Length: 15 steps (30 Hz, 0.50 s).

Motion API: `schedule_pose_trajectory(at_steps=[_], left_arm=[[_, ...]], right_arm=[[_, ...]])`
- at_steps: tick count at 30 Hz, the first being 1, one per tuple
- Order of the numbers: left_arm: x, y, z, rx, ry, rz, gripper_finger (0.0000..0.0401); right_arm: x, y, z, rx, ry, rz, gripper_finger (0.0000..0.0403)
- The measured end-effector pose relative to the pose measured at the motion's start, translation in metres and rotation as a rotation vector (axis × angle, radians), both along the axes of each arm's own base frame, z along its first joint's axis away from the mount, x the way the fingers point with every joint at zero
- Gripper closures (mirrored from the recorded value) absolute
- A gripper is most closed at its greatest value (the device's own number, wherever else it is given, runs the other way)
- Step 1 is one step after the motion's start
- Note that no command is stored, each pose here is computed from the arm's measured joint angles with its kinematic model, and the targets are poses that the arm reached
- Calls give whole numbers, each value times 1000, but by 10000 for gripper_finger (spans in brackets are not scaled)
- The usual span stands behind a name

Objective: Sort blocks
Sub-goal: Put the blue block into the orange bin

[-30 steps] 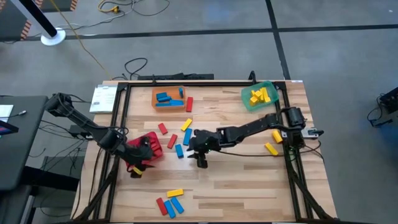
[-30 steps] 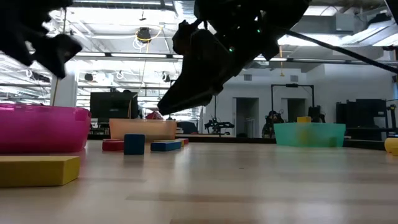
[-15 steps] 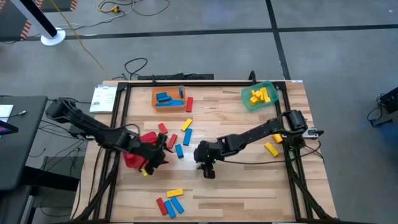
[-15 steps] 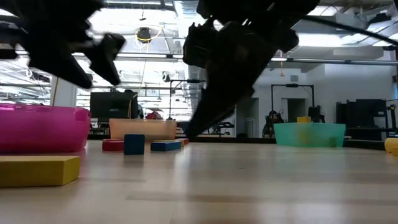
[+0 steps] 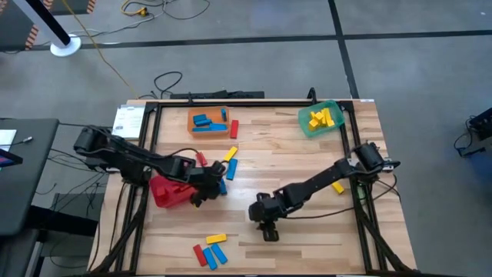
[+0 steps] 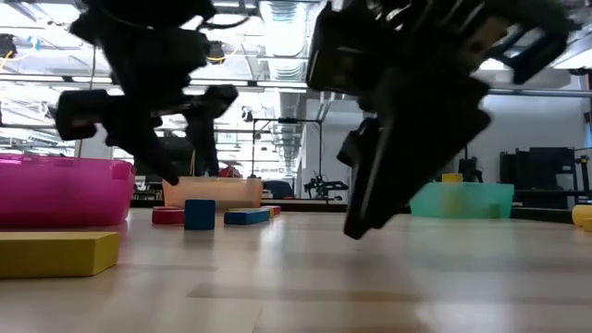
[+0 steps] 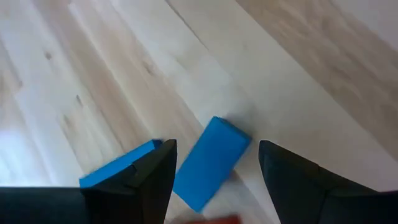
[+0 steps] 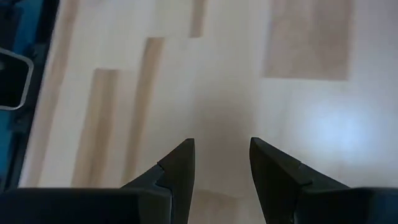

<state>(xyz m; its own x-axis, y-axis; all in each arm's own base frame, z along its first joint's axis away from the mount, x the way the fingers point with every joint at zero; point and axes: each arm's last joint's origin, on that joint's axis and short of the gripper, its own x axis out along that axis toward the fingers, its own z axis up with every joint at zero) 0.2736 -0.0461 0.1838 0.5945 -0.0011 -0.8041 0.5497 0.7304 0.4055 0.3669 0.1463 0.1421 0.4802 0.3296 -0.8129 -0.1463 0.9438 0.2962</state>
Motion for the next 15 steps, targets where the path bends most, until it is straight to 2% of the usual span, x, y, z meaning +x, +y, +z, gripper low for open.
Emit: schedule_pose_trajectory(at_steps=[8,15], left_arm=[[32,7,-9,65,197,-55,177],[41,17,-9,80,287,-73,177]], right_arm=[[-10,21,-1,11,24,28,235],[-17,35,-1,16,31,55,235]])
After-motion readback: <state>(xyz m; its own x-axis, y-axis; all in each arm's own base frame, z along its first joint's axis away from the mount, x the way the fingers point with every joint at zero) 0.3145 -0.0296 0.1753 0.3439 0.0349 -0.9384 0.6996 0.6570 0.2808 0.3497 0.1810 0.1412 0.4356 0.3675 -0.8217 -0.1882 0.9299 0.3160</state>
